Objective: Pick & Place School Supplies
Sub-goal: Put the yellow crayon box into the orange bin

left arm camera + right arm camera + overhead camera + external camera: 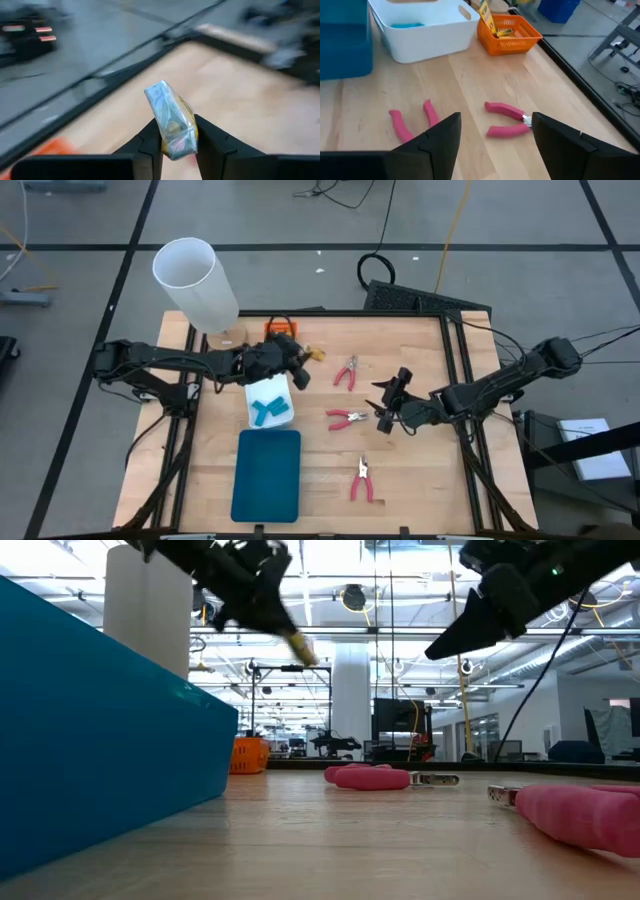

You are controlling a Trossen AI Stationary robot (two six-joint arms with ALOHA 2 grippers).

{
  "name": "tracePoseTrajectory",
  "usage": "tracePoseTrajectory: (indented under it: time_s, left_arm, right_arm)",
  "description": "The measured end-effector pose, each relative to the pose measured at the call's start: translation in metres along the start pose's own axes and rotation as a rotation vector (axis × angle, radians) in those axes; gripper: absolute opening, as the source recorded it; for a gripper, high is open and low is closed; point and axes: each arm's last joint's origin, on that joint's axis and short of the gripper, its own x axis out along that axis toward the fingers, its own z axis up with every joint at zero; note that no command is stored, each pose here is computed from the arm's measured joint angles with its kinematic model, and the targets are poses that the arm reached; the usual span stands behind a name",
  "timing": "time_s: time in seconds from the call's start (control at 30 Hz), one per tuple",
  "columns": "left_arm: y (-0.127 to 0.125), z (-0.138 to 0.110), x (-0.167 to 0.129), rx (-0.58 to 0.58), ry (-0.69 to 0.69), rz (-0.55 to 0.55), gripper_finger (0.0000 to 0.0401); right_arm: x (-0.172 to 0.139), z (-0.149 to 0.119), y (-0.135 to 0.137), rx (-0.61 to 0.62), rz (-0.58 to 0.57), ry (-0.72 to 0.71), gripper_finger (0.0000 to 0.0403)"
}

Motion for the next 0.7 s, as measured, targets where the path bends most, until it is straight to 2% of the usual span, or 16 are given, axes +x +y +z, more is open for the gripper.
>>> tracePoseTrajectory:
  time_s: [0.13,0.3,0.4,0.57,0.7]
  left_arm:
    - [0.011,-0.012,0.0,0.014,0.081,0.203,0.0092]
    - [0.023,-0.021,0.001,0.005,0.144,0.346,0.0076]
    - [0.035,-0.025,0.001,-0.02,0.171,0.454,0.0076]
    - [0.051,-0.03,0.003,-0.057,0.211,0.555,0.0091]
    - [0.061,-0.038,0.012,-0.075,0.22,0.597,0.0084]
  right_arm:
    - [0.001,-0.012,-0.005,0.073,0.025,-0.083,0.0227]
    - [0.006,-0.022,-0.014,0.169,0.203,-0.212,0.0222]
    - [0.008,-0.031,-0.02,0.203,0.258,-0.252,0.0219]
    - [0.012,-0.041,-0.028,0.232,0.251,-0.247,0.0215]
    - [0.012,-0.041,-0.028,0.235,0.25,-0.247,0.0214]
